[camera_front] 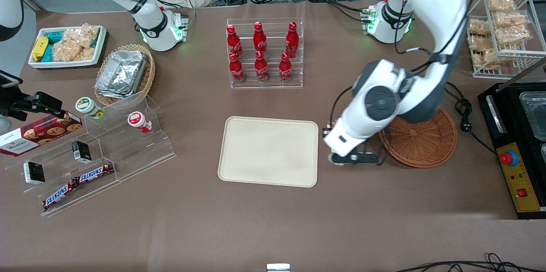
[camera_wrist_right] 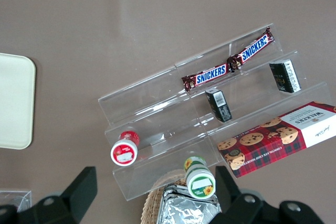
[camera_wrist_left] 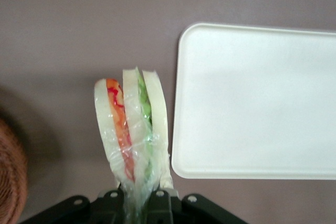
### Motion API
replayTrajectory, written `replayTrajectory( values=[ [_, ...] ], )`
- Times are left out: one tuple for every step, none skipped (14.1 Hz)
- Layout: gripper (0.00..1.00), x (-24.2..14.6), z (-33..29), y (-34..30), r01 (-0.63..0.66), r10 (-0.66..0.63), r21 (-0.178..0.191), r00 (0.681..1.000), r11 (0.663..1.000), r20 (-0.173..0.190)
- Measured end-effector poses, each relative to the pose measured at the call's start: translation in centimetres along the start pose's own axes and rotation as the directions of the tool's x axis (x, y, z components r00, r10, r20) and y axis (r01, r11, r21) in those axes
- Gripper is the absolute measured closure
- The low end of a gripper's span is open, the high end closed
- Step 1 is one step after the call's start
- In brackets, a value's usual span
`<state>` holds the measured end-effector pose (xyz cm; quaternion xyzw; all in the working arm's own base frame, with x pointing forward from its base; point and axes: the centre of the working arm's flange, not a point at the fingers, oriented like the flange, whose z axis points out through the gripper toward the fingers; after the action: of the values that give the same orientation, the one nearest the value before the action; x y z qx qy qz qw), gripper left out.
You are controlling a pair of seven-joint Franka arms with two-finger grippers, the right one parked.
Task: Place sandwich from basket to tray
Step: 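Lift the sandwich out of the basket and carry it toward the beige tray, then lower the sandwich onto the beige tray and open the left gripper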
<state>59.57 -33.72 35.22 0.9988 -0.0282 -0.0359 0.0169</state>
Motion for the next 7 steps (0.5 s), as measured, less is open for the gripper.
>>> replayTrajectory(
  values=[
    [0.85, -0.4, 2.1, 1.5, -0.013, 0.013, 0.028, 1.0, 1.0, -0.001],
    [0.85, -0.7, 4.1, 2.8, -0.025, 0.025, 0.044, 1.0, 0.999, -0.008],
    [0.85, -0.9, 5.9, 4.1, -0.038, 0.038, 0.044, 0.999, 0.998, -0.014],
    [0.85, -1.1, 7.4, 5.0, -0.05, 0.051, 0.042, 0.999, 0.998, -0.012],
    [0.85, -1.3, 8.7, 5.6, -0.06, 0.06, 0.04, 0.998, 0.997, -0.004],
    [0.85, -1.3, 9.6, 6.1, -0.065, 0.065, 0.038, 0.998, 0.997, 0.003],
    [0.85, -1.3, 10.3, 6.3, -0.068, 0.067, 0.036, 0.998, 0.997, 0.011]
  ],
)
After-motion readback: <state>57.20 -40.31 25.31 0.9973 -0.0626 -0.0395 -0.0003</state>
